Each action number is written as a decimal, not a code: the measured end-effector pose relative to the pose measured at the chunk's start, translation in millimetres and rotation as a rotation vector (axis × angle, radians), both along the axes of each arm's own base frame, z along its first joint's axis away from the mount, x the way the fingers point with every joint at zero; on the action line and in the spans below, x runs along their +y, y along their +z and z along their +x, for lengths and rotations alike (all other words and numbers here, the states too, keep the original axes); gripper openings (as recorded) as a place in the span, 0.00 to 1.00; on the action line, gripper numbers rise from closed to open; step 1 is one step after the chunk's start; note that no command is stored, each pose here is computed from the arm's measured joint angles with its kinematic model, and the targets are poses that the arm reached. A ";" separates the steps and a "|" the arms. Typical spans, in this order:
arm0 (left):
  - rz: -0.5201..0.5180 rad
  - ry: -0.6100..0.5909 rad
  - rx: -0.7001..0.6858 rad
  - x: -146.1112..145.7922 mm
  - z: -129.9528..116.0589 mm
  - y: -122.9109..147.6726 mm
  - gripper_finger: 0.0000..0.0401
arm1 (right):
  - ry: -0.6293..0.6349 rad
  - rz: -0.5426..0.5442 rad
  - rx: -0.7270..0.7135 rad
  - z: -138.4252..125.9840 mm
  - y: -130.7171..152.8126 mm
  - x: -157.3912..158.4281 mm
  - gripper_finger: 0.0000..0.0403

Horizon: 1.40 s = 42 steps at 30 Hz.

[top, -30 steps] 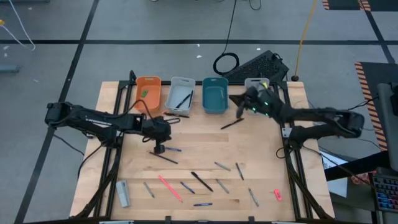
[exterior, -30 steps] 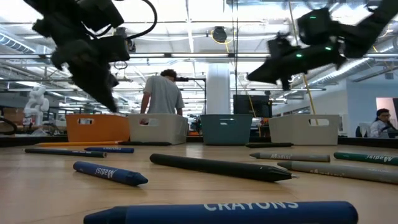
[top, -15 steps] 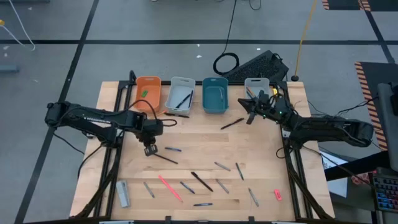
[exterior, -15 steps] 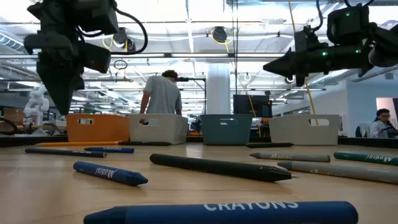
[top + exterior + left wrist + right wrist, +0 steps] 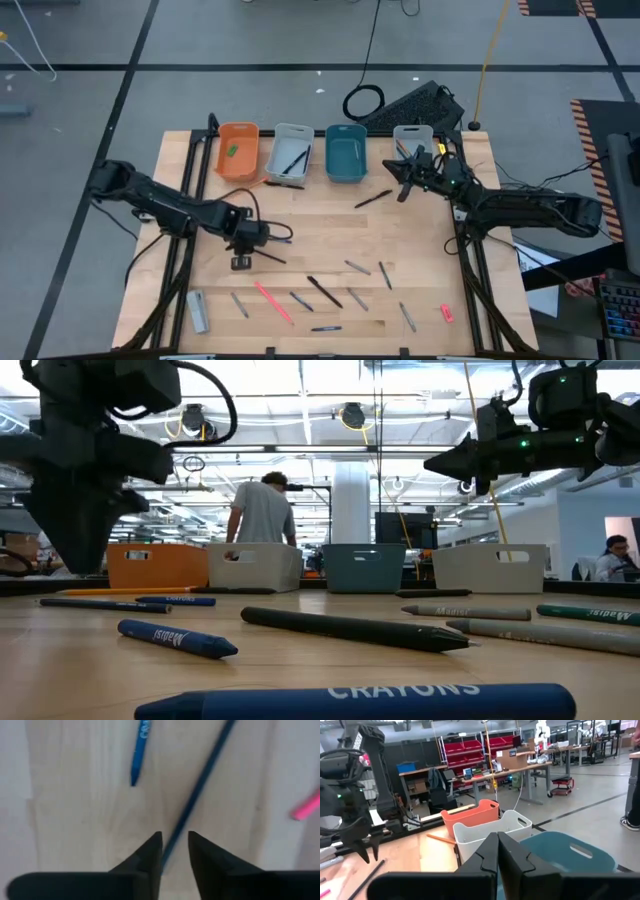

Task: Sort crayons/erasers/pens/pencils in bins
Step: Put the dark blue colored pencil into the right gray bin

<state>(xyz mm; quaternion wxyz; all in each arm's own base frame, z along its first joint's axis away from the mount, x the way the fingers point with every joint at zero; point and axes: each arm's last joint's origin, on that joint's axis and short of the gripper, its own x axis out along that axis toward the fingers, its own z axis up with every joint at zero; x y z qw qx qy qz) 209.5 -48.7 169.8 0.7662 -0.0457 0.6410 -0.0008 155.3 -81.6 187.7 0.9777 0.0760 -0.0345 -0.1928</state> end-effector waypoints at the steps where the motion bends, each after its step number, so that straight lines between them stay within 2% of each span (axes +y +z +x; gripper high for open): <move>1: 0.018 -0.002 0.005 -0.5 0.5 -1.8 0.27 | 0.000 -0.001 0.000 0.0 0.1 0.0 0.00; 6: 0.035 -0.014 0.026 -2.3 8.1 -14.2 0.35 | -0.001 -0.004 0.001 0.0 0.2 -0.1 0.00; 17: 0.025 -0.083 0.080 -11.6 12.7 -30.5 0.35 | -0.001 -0.003 0.004 0.0 -0.2 -0.1 0.00; 21: 0.037 -0.112 0.091 -16.4 12.6 -33.3 0.29 | -0.002 -0.012 0.009 0.0 -0.3 -0.1 0.00; 31: 0.036 -0.151 0.114 -19.1 10.0 -34.8 0.05 | -0.002 -0.012 0.009 0.0 -0.3 -0.1 0.00; 36: 0.034 -0.141 0.118 -18.2 6.5 -30.6 0.03 | -0.002 -0.012 0.009 0.0 -0.3 -0.1 0.00; 42: 0.011 -0.070 0.105 -15.2 -3.9 -14.4 0.04 | -0.001 -0.010 0.009 0.0 -0.3 -0.1 0.00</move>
